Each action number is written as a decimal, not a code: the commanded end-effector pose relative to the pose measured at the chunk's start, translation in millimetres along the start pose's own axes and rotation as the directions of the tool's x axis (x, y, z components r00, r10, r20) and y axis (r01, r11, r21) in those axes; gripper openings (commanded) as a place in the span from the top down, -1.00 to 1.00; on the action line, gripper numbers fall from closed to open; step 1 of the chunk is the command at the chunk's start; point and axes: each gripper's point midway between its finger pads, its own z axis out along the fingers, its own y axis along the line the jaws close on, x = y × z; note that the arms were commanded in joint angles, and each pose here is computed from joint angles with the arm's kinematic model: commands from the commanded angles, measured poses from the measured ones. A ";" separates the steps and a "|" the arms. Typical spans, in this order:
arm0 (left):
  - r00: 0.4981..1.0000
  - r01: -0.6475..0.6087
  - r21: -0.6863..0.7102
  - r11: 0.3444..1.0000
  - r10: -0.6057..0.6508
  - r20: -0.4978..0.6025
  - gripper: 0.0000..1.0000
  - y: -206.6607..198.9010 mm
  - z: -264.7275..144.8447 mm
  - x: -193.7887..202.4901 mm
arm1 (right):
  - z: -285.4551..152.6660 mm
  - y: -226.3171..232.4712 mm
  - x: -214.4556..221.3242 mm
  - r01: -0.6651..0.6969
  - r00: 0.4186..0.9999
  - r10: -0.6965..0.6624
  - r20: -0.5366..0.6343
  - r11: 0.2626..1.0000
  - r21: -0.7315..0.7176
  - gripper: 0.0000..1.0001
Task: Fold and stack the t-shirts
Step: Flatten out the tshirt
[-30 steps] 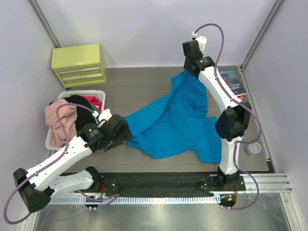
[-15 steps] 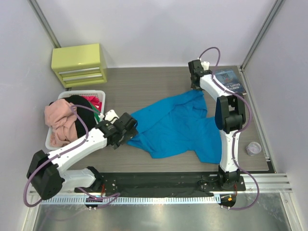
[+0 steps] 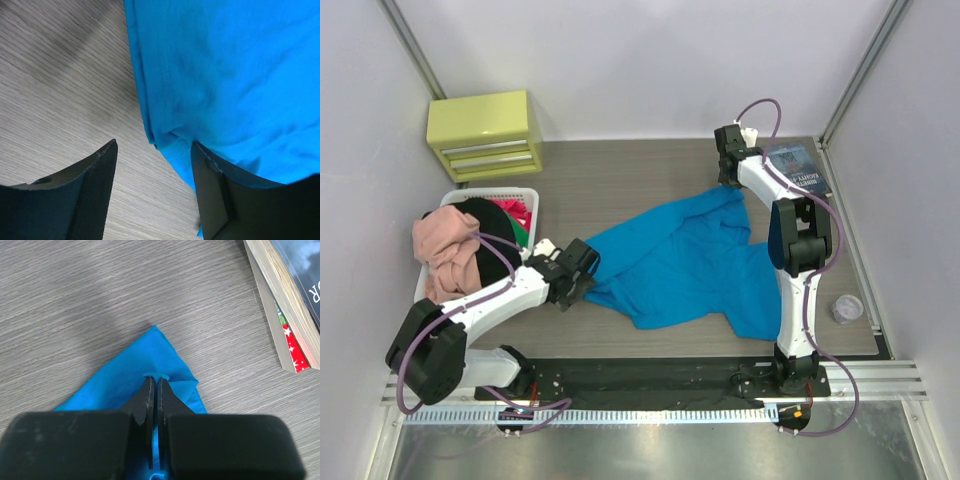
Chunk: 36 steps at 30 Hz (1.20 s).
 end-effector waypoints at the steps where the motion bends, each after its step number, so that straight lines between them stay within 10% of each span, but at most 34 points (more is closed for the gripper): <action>1: 0.997 0.057 0.018 0.998 -0.058 0.049 -0.12 -6.2 4.5 -10.3 | -15.6 5.1 -25.6 -0.024 0.997 0.026 0.071 0.999 -0.033 0.98; 12: 0.997 0.047 0.036 0.998 -0.049 0.065 0.43 -9.1 10.2 -13.1 | -17.2 4.1 -23.4 -0.027 0.997 0.029 0.066 0.999 -0.034 0.98; 16: 0.994 0.046 0.025 0.999 -0.048 0.098 1.00 -7.1 6.4 -23.3 | -17.7 3.4 -22.7 -0.029 0.997 0.031 0.065 0.999 -0.033 0.98; 36: 0.939 -0.246 0.353 0.903 0.130 0.319 1.00 -96.4 -134.0 -115.6 | -115.2 -19.0 -98.1 -0.079 0.961 0.105 0.254 0.991 -0.107 0.98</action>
